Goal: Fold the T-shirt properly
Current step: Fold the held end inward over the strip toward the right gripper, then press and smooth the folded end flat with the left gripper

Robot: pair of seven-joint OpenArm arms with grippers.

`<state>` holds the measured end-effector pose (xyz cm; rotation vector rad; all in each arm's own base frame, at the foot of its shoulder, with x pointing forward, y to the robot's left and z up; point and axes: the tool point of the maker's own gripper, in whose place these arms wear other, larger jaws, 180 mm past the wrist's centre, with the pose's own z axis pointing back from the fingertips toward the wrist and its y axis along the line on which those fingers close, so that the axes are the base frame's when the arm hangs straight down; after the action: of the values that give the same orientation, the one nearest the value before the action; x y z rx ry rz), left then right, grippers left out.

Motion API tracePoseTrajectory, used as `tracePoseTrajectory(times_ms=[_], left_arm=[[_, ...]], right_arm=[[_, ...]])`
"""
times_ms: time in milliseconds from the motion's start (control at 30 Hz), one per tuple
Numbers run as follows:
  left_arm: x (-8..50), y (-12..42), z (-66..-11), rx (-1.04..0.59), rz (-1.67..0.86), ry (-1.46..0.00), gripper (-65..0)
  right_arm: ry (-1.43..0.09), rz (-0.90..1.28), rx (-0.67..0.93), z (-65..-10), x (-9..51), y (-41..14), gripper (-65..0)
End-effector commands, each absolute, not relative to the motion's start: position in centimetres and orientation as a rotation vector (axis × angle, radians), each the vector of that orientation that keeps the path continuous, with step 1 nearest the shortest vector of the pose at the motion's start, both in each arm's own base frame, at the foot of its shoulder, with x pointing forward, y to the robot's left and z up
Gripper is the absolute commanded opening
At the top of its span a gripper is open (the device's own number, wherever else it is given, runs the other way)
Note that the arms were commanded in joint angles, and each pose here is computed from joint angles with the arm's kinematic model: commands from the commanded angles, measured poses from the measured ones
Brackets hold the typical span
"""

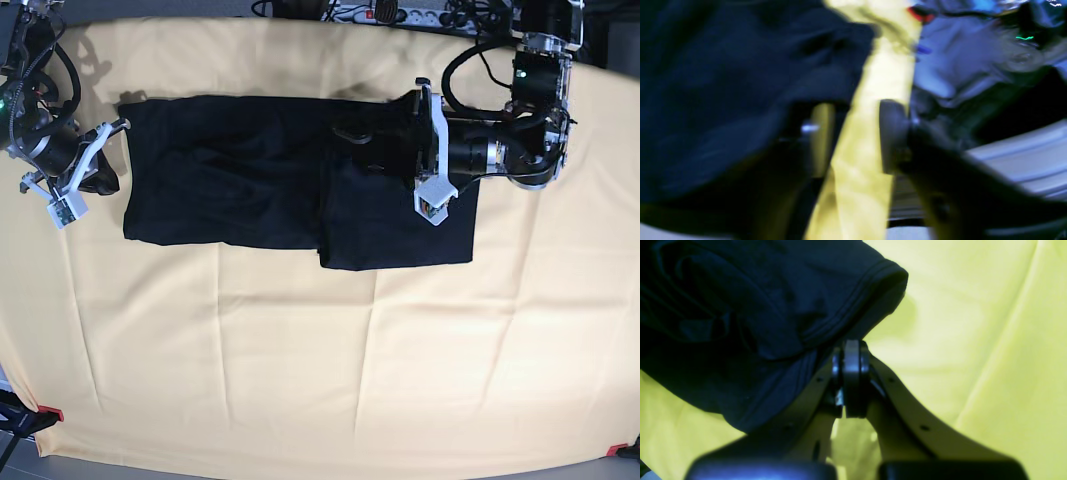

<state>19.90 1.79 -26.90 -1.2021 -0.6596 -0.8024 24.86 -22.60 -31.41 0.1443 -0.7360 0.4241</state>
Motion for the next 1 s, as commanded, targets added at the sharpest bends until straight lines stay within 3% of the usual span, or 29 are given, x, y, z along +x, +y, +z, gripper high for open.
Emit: tracePoseTrajectory(times_ms=[0,67,300,367,400,433,467,600,733,967], left_arm=[[20.1,2.1,-26.2,-1.19,-0.838,-0.678,-25.6],[20.2,2.5,-25.9,-1.172,-0.855,-0.688,-21.9],[23.0,6.8,-21.6,-0.98,-0.872,-0.909,-22.5],[24.5,9.2,-20.1,-0.911,-0.817,-1.003,-31.8],[25.1,10.2,-19.4,-0.884,-0.787,-1.049,-42.4],[25.8,11.1,-19.2,-0.84,-0.758,-1.079,-57.1],[26.3,11.8,-19.3,-0.8,-0.736,-1.098,-65.0],[27.1,12.9,-21.4,-0.696,-0.685,-1.088,-65.0],[26.9,12.3,-25.6,-0.668,-0.678,-0.977,-65.0],[25.6,9.9,-29.7,-0.731,-0.694,-0.843,-65.0]], right_arm=[[-0.777,0.434,0.132,-30.2,25.5,-22.9,-65.0],[-0.777,0.435,0.132,-30.2,25.5,-22.9,-65.0],[-0.776,0.435,0.132,-30.2,25.5,-22.9,-65.0],[-0.776,0.434,0.132,-30.2,25.5,-22.9,-65.0],[-0.776,0.434,0.132,-30.2,25.5,-22.9,-65.0],[-0.777,0.435,0.132,-30.2,25.5,-22.9,-65.0],[-0.777,0.434,0.133,-30.2,25.5,-22.9,-65.0],[-0.788,0.434,0.135,-30.1,25.7,-22.8,-65.0],[-0.797,0.434,0.137,-30.0,25.8,-22.8,-65.0],[-0.803,0.434,0.138,-29.9,25.8,-22.7,-65.0]])
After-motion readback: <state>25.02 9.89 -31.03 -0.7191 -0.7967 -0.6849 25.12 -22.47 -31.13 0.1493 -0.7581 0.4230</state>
